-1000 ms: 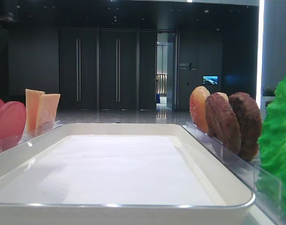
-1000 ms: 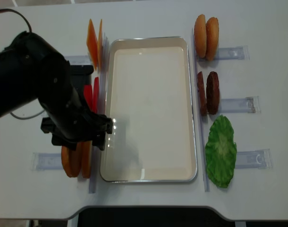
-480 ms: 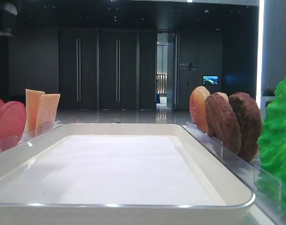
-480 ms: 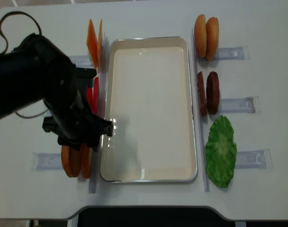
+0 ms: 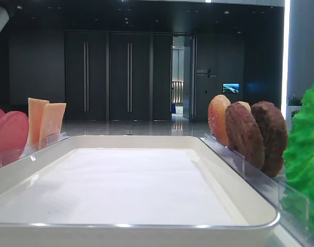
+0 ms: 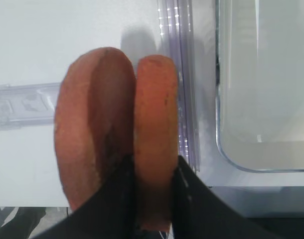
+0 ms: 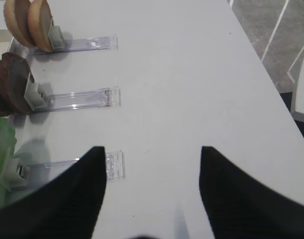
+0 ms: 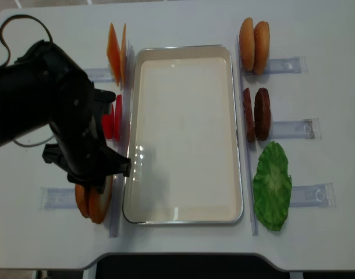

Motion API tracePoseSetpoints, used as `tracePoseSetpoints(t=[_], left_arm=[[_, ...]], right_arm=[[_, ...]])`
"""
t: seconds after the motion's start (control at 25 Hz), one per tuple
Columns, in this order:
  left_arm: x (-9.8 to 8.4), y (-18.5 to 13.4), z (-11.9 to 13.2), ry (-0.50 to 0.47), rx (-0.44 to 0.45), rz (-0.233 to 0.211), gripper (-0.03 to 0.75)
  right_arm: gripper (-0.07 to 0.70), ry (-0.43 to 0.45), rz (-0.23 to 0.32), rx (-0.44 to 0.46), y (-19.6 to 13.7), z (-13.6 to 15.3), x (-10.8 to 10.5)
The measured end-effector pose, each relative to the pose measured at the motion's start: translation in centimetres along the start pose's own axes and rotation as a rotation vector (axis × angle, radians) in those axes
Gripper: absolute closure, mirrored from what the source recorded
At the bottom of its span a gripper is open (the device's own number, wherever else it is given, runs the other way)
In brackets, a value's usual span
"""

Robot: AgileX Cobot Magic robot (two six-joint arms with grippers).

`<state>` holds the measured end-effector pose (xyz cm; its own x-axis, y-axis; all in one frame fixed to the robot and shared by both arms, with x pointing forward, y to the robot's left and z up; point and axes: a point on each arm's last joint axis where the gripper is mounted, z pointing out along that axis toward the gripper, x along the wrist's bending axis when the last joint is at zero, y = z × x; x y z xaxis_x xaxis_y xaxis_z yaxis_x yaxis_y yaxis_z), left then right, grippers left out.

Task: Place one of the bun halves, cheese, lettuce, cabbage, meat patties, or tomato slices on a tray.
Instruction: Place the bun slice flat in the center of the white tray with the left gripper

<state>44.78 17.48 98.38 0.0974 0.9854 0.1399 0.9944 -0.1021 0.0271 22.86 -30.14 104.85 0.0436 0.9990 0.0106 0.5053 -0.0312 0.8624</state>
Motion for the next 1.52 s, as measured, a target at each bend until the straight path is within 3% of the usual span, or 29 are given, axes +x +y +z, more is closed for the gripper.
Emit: tracePoseSetpoints(t=[0.28, 0.72, 1.16, 1.52], left_arm=[[0.2, -0.3, -0.5, 0.002, 0.002, -0.001, 0.571], [-0.4, 0.6, -4.3, -0.111, -0.052, -0.049, 0.574], [-3.9, 1.9, -5.9, -0.521, -0.18, -0.045, 0.574], [-6.0, 3.0, -1.8, -0.652, -0.224, -0.055, 0.574]], right_arm=[[0.232, 0.0, 0.0, 0.0, 0.0, 0.0, 0.0], [0.232, 0.0, 0.0, 0.0, 0.0, 0.0, 0.0], [0.232, 0.0, 0.0, 0.0, 0.0, 0.0, 0.0], [0.232, 0.0, 0.0, 0.0, 0.0, 0.0, 0.0]])
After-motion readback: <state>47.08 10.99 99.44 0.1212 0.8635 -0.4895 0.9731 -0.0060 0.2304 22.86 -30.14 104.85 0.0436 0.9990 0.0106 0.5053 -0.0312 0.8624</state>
